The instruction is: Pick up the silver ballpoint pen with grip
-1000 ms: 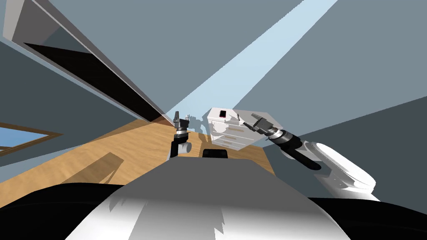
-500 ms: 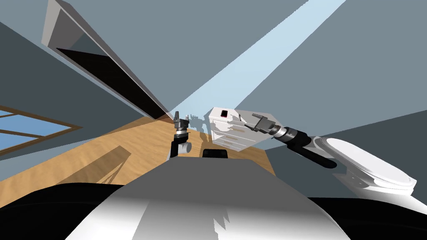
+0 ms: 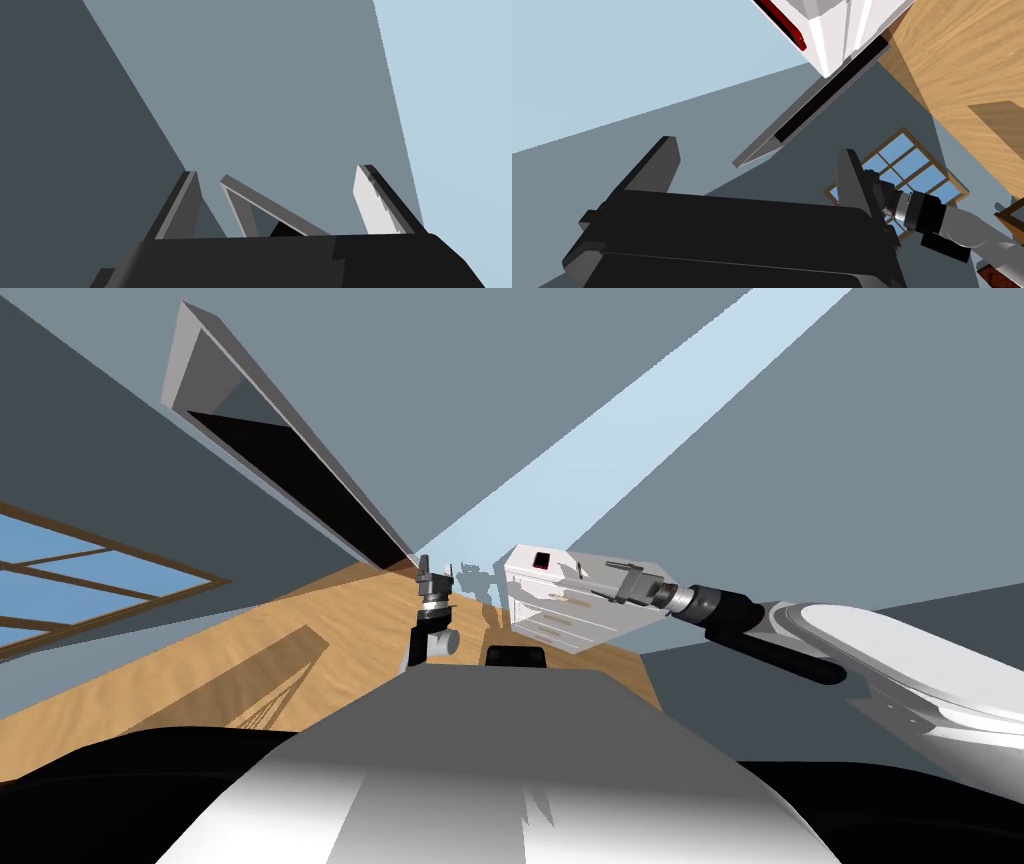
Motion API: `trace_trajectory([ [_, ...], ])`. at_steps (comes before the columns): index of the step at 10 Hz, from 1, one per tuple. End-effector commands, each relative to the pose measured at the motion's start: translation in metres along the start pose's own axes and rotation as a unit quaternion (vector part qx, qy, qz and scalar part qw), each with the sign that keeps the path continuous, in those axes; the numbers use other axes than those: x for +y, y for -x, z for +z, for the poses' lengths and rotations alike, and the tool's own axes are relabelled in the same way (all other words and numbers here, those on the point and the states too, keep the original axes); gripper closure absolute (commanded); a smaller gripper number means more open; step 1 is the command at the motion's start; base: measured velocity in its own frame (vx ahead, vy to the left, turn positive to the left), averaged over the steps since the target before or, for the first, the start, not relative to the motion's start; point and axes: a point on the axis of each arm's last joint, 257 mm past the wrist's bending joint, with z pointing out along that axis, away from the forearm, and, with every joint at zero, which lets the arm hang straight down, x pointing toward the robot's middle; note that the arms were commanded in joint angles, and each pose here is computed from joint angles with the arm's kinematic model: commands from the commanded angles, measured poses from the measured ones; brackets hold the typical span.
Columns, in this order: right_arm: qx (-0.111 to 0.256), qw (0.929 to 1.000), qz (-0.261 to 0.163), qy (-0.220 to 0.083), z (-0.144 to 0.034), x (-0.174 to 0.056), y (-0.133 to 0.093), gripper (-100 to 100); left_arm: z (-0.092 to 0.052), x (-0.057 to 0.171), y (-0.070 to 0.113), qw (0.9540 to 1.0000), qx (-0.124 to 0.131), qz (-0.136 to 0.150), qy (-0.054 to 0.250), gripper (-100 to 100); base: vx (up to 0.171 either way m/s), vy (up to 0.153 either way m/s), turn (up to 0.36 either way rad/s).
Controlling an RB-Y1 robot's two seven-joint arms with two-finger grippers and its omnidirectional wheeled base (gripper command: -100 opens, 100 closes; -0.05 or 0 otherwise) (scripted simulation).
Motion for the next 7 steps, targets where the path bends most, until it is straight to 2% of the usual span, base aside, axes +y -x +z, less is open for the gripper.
trace_trajectory([
  [1, 0.033, 0.9981, -0.048, 0.021, -0.007, -0.003, -0.013, -100, 0.0, 0.0, 0.0, 1.0, 0.0, 0.0, 0.0, 0, -0.023, 0.0, 0.167],
  [2, 0.039, 0.9969, -0.061, 0.033, -0.005, -0.003, -0.014, -100, 0.0, 0.0, 0.0, 1.0, 0.0, 0.0, 0.0, 0, -0.023, -0.008, 0.089],
  [3, 0.064, 0.9923, -0.096, 0.046, -0.012, -0.008, -0.026, -100, 0.0, 0.0, 0.0, 1.0, 0.0, 0.0, 0.0, 0, -0.025, -0.009, 0.127],
  [5, 0.073, 0.9885, -0.116, 0.064, -0.01, -0.007, -0.026, -100, 0.0, 0.0, 0.0, 1.0, 0.0, 0.0, 0.0, 0, -0.014, -0.002, 0.036],
  [6, 0.1, 0.9796, -0.154, 0.083, -0.017, -0.012, -0.039, -100, 0.0, 0.0, 0.0, 1.0, 0.0, 0.0, 0.0, 0, -0.014, 0.007, 0.123],
  [7, 0.104, 0.9759, -0.166, 0.095, -0.015, -0.012, -0.039, -100, 0.0, 0.0, 0.0, 1.0, 0.0, 0.0, 0.0, 0, -0.019, 0.001, 0.091],
])
